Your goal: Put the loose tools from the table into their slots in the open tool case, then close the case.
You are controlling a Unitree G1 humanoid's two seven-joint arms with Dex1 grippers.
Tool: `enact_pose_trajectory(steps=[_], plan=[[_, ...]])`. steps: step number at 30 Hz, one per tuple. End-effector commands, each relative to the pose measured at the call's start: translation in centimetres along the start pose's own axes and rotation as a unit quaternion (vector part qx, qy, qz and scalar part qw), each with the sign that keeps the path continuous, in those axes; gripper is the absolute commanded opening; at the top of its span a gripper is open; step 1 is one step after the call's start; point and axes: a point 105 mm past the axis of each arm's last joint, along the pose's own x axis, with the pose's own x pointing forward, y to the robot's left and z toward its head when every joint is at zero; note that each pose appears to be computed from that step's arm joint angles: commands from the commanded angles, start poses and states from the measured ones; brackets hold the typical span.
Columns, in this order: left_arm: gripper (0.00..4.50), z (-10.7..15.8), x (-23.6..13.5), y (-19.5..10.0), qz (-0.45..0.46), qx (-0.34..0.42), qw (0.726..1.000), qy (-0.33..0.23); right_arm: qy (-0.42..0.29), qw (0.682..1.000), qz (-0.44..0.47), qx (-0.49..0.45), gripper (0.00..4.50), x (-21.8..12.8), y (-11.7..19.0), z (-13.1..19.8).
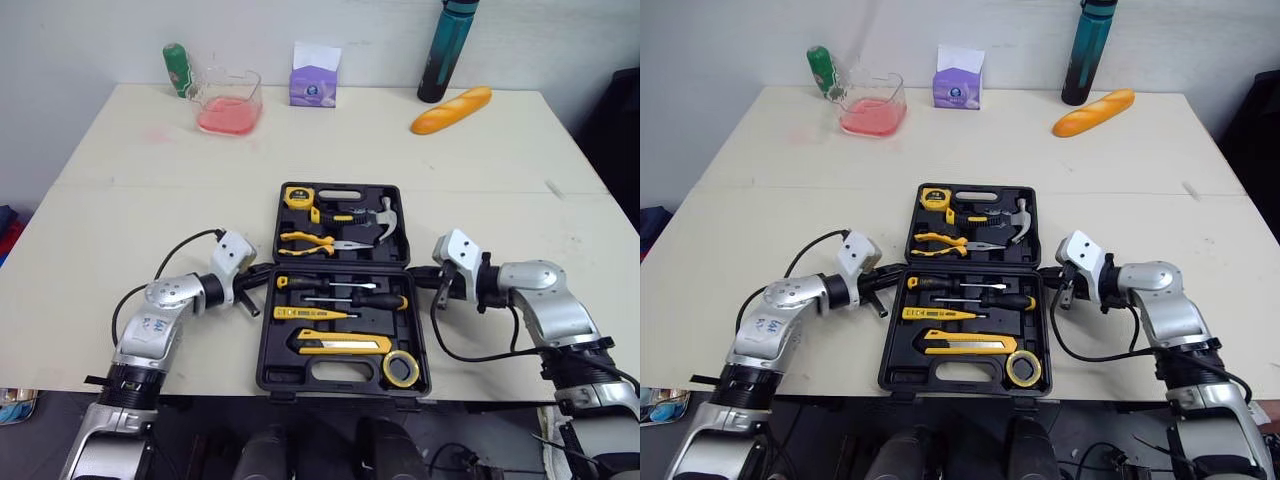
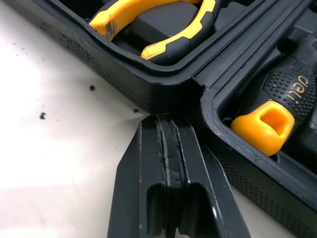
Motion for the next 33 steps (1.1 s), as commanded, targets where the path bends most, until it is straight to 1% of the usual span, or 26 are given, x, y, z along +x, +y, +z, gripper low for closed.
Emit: enact_pose_trajectory(steps=[1, 8, 10, 13, 15, 16, 17, 19, 21, 23, 24, 25, 26, 27, 28, 29, 32, 33], plan=[[0.03, 1.2, 0.8, -0.9, -0.018, 0.015, 1.000, -0.015, -0.020, 0.999, 0.000, -0.026, 0.00, 0.7, -0.4, 1.4], [0.03, 0.7, 0.3, 0.0, 0.010, 0.021, 1.000, 0.002, -0.005, 1.000, 0.008, -0.019, 0.00, 0.9, -0.5, 1.0], [0.03, 1.2, -0.6, 0.5, 0.014, 0.029, 0.999, 0.005, 0.014, 1.000, 0.008, -0.011, 0.00, 0.4, -0.8, 0.7], [0.03, 2.0, -1.9, 1.5, 0.029, 0.029, 0.999, 0.004, 0.023, 1.000, -0.004, 0.008, 0.00, -0.6, -1.6, 0.9], [0.66, 2.0, -3.1, 2.3, 0.042, 0.029, 0.999, 0.011, 0.028, 0.999, -0.009, 0.027, 0.00, -1.8, -2.2, 1.0], [0.99, 1.9, -4.0, 2.7, 0.046, 0.024, 0.999, 0.015, 0.035, 0.998, -0.012, 0.042, 0.69, -2.7, -2.6, 1.0], [1.48, 1.9, -4.6, 3.0, 0.047, 0.021, 0.998, 0.018, 0.041, 0.998, -0.013, 0.052, 1.06, -3.4, -2.7, 1.0], [2.35, 3.1, -5.6, 3.6, 0.064, 0.020, 0.998, -0.004, 0.036, 0.997, -0.038, 0.060, 1.96, -4.4, -3.3, 1.5], [3.29, 4.4, -6.7, 4.1, 0.084, 0.009, 0.996, -0.028, 0.029, 0.993, -0.065, 0.092, 3.00, -5.5, -3.8, 2.4], [4.14, 5.3, -7.5, 4.3, 0.092, -0.002, 0.995, -0.039, 0.025, 0.989, -0.078, 0.123, 3.94, -6.2, -3.8, 3.1], [4.50, 5.5, -7.7, 4.3, 0.093, -0.004, 0.995, -0.040, 0.024, 0.988, -0.080, 0.130, 4.48, -6.3, -3.7, 3.2], [4.50, 5.9, -7.9, 4.1, 0.088, -0.013, 0.995, -0.045, 0.034, 0.985, -0.081, 0.151, 4.48, -6.5, -3.5, 3.3], [4.50, 6.1, -8.3, 4.4, 0.097, -0.036, 0.994, -0.029, 0.056, 0.978, -0.082, 0.185, 4.48, -6.7, -3.2, 3.2], [4.50, 6.4, -8.7, 5.1, 0.120, -0.058, 0.991, -0.006, 0.062, 0.973, -0.072, 0.211, 4.48, -6.9, -2.8, 3.8], [4.50, 6.6, -9.1, 5.5, 0.137, -0.073, 0.988, 0.012, 0.066, 0.969, -0.065, 0.229, 4.48, -7.0, -2.4, 4.3], [4.50, 6.9, -9.1, 5.6, 0.140, -0.100, 0.985, 0.027, 0.052, 0.967, -0.052, 0.244, 4.48, -7.0, -2.1, 5.3], [4.50, 8.3, -8.2, 4.2, 0.090, -0.152, 0.983, 0.043, 0.080, 0.958, -0.072, 0.265, 4.48, -6.9, -2.4, 6.3], [4.50, 8.7, -7.7, 3.9, 0.083, -0.161, 0.982, 0.053, 0.078, 0.954, -0.074, 0.280, 4.48, -6.7, -2.6, 7.0]])
